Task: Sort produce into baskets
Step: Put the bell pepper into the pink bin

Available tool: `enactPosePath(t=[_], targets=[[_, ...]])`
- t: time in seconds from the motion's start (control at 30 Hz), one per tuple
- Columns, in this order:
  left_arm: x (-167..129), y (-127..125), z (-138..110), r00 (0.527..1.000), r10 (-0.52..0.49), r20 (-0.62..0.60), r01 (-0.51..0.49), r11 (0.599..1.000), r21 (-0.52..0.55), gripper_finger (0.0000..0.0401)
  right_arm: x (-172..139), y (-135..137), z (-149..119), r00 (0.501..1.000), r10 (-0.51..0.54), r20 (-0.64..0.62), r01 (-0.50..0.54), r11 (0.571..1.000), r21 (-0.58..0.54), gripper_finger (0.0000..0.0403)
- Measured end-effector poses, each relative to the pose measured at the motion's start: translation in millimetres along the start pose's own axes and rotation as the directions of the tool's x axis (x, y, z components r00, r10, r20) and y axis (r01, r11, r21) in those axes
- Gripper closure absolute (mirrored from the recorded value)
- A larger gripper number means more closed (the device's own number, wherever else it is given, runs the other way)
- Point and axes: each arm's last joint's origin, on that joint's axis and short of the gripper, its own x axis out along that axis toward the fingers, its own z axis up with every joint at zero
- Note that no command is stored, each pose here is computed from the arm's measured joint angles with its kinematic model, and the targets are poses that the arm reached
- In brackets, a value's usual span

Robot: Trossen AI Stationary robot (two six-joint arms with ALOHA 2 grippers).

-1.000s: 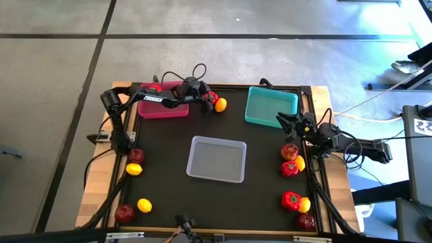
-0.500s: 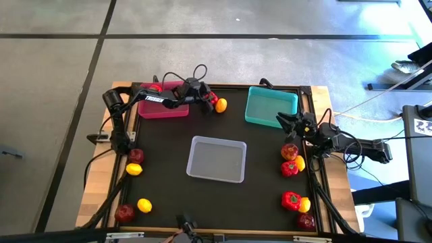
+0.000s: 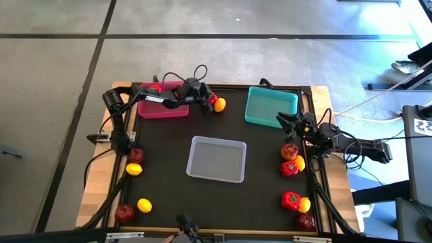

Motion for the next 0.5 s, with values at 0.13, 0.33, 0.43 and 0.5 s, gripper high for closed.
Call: enactPosePath(t=[0.13, 0.33, 0.43, 0.5], targets=[[0, 0, 0, 1.0, 0.0, 0.0, 0.0, 1.0, -0.006, 0.0392, 0, 0, 0, 1.0, 0.0, 0.0, 0.0, 1.0, 0.0, 0.0288], [-5, -2, 5, 1.0, 0.0, 0.01, 0.0, 1.0, -0.008, 0.0382, 0, 0, 0, 1.0, 0.0, 0.0, 0.0, 1.0, 0.0, 0.0288], [-16, -3, 18, 0.999, 0.004, 0.052, -0.002, 0.999, -0.032, 0.0382, 0, 0, 0, 1.0, 0.0, 0.0, 0.0, 1.0, 0.0, 0.0288], [-27, -3, 28, 0.997, 0.009, 0.081, -0.006, 0.999, -0.042, 0.0381, 0, 0, 0, 1.0, 0.0, -0.001, 0.0, 1.0, -0.001, 0.0288]])
